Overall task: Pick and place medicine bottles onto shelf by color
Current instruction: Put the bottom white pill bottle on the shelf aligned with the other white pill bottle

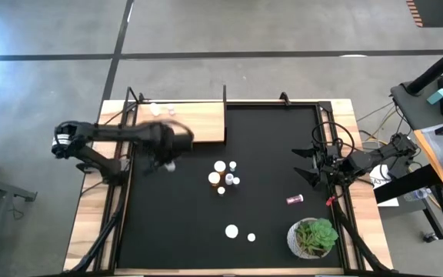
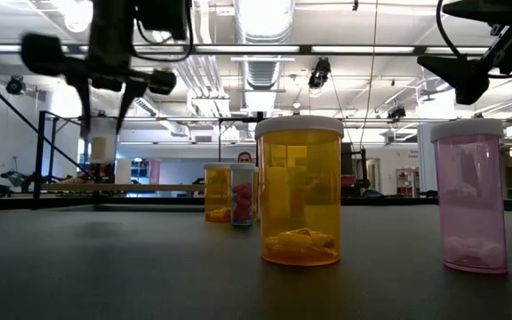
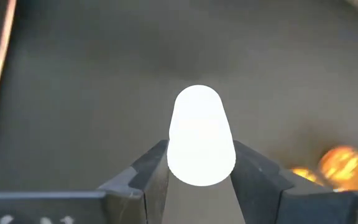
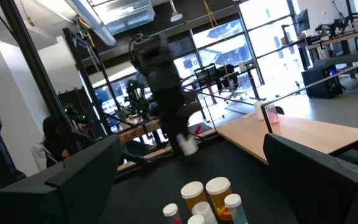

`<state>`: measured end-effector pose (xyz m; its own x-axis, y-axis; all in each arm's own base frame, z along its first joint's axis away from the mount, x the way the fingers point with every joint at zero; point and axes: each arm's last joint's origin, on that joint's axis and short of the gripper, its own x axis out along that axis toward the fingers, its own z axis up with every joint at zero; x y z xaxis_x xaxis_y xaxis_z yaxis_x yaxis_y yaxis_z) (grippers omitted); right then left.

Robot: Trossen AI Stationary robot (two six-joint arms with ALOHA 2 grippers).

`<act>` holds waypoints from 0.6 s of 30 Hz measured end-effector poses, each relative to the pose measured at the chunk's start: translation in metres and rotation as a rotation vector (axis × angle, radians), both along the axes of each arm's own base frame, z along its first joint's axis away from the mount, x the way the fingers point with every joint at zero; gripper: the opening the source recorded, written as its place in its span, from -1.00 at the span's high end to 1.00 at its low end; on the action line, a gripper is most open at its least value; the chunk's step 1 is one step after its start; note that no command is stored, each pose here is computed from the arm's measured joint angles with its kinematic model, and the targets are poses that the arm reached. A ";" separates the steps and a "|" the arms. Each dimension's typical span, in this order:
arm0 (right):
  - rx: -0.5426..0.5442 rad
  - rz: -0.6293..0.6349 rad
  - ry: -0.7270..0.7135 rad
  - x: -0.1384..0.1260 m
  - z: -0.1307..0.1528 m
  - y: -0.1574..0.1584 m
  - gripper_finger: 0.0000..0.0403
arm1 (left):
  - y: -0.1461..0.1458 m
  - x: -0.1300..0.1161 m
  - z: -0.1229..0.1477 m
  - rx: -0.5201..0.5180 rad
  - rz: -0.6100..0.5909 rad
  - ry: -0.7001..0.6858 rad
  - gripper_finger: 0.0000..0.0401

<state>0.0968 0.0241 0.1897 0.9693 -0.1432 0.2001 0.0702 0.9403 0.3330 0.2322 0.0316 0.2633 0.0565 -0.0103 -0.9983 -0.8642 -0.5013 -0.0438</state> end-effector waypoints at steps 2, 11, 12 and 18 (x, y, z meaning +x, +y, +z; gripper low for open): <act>0.000 0.000 0.000 0.000 0.000 0.000 -0.91 | 0.024 -0.006 0.000 0.019 -0.032 0.009 0.32; 0.000 0.000 0.000 0.000 0.000 0.000 -0.91 | 0.102 -0.037 -0.006 0.022 -0.131 0.056 0.32; 0.000 0.000 0.000 0.000 0.000 0.000 -0.91 | 0.107 -0.040 -0.007 0.027 -0.135 0.062 0.32; 0.000 0.000 0.000 0.000 0.000 0.000 -0.91 | 0.129 -0.050 -0.010 0.057 -0.103 0.065 0.32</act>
<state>0.0968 0.0241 0.1897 0.9692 -0.1435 0.2001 0.0705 0.9403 0.3330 0.1825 0.1604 0.2533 -0.0068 0.0442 -0.9990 -0.9129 -0.4081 -0.0118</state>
